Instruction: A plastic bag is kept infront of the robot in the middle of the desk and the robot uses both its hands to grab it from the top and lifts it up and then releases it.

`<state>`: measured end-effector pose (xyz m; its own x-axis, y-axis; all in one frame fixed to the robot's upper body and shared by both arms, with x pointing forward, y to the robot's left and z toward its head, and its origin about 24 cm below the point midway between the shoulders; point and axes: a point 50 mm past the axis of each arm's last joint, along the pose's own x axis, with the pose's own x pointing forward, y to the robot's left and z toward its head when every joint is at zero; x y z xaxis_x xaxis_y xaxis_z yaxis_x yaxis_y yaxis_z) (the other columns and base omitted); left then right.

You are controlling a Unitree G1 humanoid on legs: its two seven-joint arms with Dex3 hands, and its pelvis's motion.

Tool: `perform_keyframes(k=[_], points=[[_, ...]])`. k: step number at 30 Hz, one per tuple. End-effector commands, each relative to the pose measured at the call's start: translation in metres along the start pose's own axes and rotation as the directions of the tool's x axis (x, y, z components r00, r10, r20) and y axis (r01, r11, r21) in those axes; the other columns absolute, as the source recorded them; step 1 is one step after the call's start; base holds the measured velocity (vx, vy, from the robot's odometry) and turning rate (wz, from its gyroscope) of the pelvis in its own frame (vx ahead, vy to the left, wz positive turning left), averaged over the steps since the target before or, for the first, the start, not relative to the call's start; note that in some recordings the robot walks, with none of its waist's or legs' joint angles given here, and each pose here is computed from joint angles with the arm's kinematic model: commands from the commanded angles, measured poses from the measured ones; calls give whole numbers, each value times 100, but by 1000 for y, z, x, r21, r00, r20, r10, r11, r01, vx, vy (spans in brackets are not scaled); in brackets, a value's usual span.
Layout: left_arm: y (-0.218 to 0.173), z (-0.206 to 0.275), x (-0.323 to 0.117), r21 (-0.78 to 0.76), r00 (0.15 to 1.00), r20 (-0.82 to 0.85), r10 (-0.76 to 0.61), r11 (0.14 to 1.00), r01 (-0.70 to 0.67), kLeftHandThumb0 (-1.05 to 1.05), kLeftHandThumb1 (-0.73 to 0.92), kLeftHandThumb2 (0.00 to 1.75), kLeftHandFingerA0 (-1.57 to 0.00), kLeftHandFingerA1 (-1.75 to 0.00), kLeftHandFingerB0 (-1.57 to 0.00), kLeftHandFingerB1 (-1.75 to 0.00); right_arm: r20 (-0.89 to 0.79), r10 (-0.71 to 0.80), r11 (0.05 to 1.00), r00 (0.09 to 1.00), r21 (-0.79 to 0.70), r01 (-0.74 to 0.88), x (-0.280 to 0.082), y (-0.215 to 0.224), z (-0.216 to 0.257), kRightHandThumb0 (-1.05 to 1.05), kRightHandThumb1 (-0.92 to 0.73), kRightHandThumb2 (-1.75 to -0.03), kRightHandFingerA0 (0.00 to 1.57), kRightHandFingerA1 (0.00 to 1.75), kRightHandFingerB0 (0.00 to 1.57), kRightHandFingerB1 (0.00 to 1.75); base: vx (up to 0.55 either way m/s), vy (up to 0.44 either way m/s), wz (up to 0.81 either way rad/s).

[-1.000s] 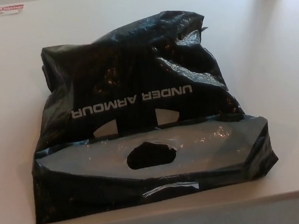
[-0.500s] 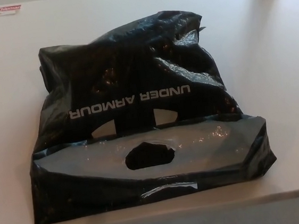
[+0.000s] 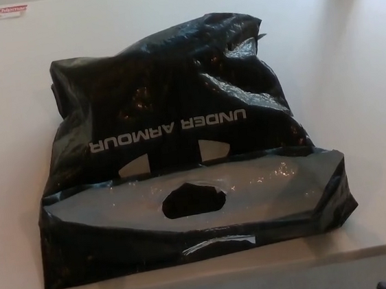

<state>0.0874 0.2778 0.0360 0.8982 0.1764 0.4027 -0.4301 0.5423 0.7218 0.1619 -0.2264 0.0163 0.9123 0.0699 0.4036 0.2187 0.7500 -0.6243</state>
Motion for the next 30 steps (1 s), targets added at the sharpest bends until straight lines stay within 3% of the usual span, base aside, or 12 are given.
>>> perform_keyframes(k=[1, 4, 5, 6, 10, 19, 24, 25, 26, 28, 29, 30], points=[[-11, -13, 1, 84, 997, -39, -60, 994, 64, -60, 36, 68, -24, -43, -8, -33, -30, 46, 998, 998, -33, -47, 10, 7, -9, -31, -33, -89, 2, 46, 0, 48, 0, 0, 0], [-21, -35, 7, 119, 994, -64, -84, 989, 91, -58, 43, 56, -26, -33, -7, -21, -79, 74, 997, 994, -14, -75, 14, 12, -16, -32, -34, -90, 2, 46, 0, 49, 0, 0, 0], [-23, -41, 8, 113, 993, -77, -93, 988, 102, -54, 41, 55, -27, -33, -7, -21, -90, 76, 997, 993, -13, -77, 16, 14, -17, -53, -51, -58, 28, 36, 5, 20, 0, 0, 0], [-24, -45, 9, 118, 991, -85, -105, 986, 114, -56, 40, 55, -25, -32, -6, -21, -100, 81, 997, 992, -4, -82, 16, 15, -18, -53, -53, -56, 29, 35, 3, 25, 0, 0, 0], [-32, -71, 15, 139, 971, -183, -151, 974, 178, -51, 38, 53, -25, -31, -4, -21, -118, 100, 995, 988, 6, -100, 20, 23, -17, -60, -43, -76, 25, 46, 2, 25, 0, 0, 0], [-39, -89, 29, 146, 958, -248, -147, 971, 187, -60, 39, 53, -25, -31, 0, -21, -93, 124, 992, 988, 28, -122, 27, 33, -11, -59, -41, -75, 26, 47, 2, 23, 0, 0, 0], [-43, -88, 37, 122, 959, -241, -148, 976, 181, -60, 39, 53, -22, -30, 0, -22, -80, 139, 990, 987, 36, -137, 30, 34, -9, -53, -53, -59, 29, 37, 6, 19, 0, 0, 0], [-45, -86, 40, 121, 963, -230, -142, 977, 173, -60, 38, 53, -22, -30, 0, -22, -79, 139, 989, 987, 50, -136, 31, 35, -8, -57, -41, -75, 24, 47, 2, 25, 0, 0, 0], [-47, -84, 43, 109, 966, -223, -133, 981, 160, -33, 9, 77, 0, -47, 0, -49, -75, 139, 989, 987, 57, -135, 31, 35, -8, -51, -52, -55, 29, 36, 4, 25, 0, 0, 0], [-50, -80, 47, 58, 969, -223, -104, 991, 119, -31, 7, 75, 0, -47, 0, -49, -74, 145, 988, 987, 59, -141, 32, 36, -7, -53, -53, -55, 30, 35, 5, 24, 0, 0, 0], [-53, -77, 51, 33, 970, -219, -102, 993, 112, -52, 35, 52, -15, -28, -4, -21, -76, 146, 988, 986, 70, -140, 32, 39, -6, -32, -36, -91, 2, 46, 0, 49, 0, 0, 0], [-55, -74, 54, 20, 972, -213, -101, 994, 107, -54, 36, 52, -14, -27, -6, -25, -81, 146, 986, 986, 86, -139, 31, 42, -6, -52, -52, -56, 27, 35, 3, 25, 0, 0, 0]])
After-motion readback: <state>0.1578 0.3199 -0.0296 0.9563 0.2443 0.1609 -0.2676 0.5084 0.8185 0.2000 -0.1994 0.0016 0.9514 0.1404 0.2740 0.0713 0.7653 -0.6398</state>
